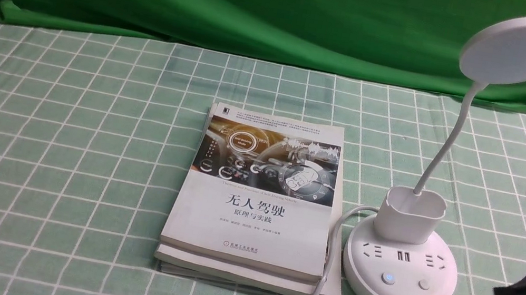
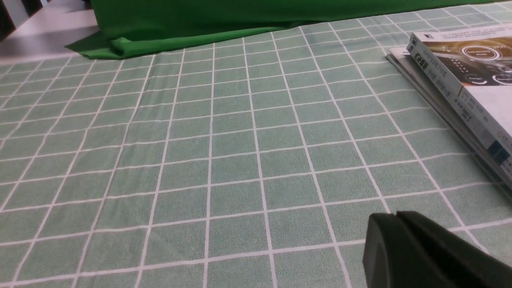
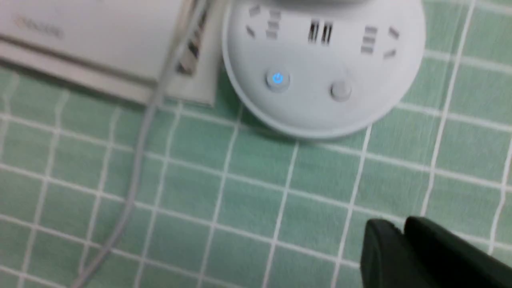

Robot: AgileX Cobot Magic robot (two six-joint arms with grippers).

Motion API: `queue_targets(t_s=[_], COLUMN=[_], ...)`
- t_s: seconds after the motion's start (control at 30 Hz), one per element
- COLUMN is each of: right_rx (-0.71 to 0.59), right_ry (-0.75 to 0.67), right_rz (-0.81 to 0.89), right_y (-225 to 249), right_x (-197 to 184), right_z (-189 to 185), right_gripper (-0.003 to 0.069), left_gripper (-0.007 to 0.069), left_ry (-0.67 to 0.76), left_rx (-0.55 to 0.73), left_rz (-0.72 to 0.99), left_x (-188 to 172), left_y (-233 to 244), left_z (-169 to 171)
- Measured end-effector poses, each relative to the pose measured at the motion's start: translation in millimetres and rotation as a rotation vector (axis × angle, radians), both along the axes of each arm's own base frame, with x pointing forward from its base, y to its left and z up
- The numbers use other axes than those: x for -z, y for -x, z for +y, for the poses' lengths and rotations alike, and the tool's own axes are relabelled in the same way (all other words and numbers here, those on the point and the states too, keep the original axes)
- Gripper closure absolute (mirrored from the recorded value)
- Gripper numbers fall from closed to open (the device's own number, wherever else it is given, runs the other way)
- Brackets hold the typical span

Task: Turn off the desk lamp on the blue coffee tablecloth by hand.

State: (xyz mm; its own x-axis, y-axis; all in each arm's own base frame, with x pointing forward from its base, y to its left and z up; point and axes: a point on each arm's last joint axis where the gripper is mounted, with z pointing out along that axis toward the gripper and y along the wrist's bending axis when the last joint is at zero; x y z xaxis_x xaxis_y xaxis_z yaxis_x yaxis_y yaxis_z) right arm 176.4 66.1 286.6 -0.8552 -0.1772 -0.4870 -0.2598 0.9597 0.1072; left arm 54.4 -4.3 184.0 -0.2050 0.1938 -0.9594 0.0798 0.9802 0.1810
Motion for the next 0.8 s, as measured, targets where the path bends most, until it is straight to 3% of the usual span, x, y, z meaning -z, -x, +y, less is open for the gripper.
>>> queue_targets(t_s=[0.23, 0.37, 0.5, 0.8], right_rx=[0.006, -0.019, -0.01, 0.186], right_ry=[-0.052, -0.067, -0.062, -0.039], right_rz=[-0.156, -0.33, -0.494, -0.754], right_y=[0, 1, 15, 86], right_x=[-15, -27, -27, 48], right_z=[0, -1, -15, -56], right_gripper=[0.0562, 0.0564, 0.0614, 0.063], left_gripper=[0.0625, 0.0625, 0.0625, 0.0625], left_ry=[0.0, 0.0, 0.0, 0.0], left_rx=[0.0, 0.0, 0.0, 0.0], left_rz=[0.0, 0.0, 0.0, 0.0], left_x=[0, 0, 0, 0], left_y=[0, 0, 0, 0], left_z=[0, 0, 0, 0])
